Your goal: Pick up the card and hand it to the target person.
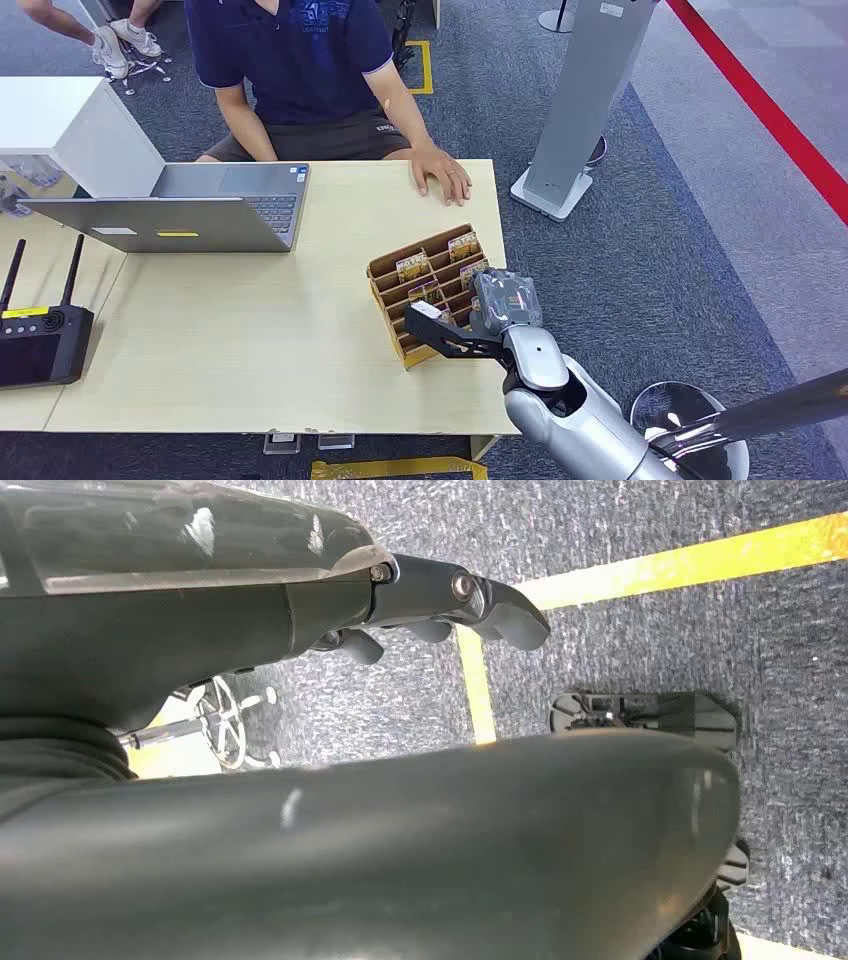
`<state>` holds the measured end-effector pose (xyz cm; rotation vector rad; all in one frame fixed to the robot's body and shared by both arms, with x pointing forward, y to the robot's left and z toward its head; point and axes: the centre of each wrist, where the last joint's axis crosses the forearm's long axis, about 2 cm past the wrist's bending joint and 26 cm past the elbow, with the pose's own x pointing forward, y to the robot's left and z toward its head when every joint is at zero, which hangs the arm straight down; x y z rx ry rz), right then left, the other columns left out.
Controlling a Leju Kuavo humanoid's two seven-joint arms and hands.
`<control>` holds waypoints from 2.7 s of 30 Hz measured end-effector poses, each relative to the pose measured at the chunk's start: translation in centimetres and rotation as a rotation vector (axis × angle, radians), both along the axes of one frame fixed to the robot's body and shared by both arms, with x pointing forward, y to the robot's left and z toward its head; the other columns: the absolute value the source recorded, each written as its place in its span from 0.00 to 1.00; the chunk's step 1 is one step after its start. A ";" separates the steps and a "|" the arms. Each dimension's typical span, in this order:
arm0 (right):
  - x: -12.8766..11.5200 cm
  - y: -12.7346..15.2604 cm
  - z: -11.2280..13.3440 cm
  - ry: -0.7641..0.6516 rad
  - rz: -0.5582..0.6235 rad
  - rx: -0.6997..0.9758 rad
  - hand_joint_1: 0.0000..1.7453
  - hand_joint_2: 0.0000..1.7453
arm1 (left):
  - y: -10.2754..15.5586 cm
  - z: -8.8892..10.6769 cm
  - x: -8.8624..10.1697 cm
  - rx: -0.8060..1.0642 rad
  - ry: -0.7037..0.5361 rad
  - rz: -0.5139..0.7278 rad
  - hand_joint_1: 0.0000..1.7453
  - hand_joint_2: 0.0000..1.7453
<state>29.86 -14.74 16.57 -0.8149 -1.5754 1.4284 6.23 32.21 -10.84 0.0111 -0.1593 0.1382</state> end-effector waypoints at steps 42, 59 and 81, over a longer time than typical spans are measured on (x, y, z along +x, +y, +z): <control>-0.2 -1.1 -0.9 0.025 -0.043 -0.023 0.56 1.00 | 0.0 0.0 0.0 -0.004 -0.007 -0.019 0.00 0.00; -0.2 -1.3 -0.9 0.024 -0.045 -0.021 0.86 1.00 | 0.0 0.0 0.0 -0.004 -0.007 -0.025 0.00 0.00; -0.4 -1.6 -0.3 -0.026 -0.050 -0.016 0.85 1.00 | -0.1 0.0 0.0 -0.001 -0.012 -0.030 0.00 0.00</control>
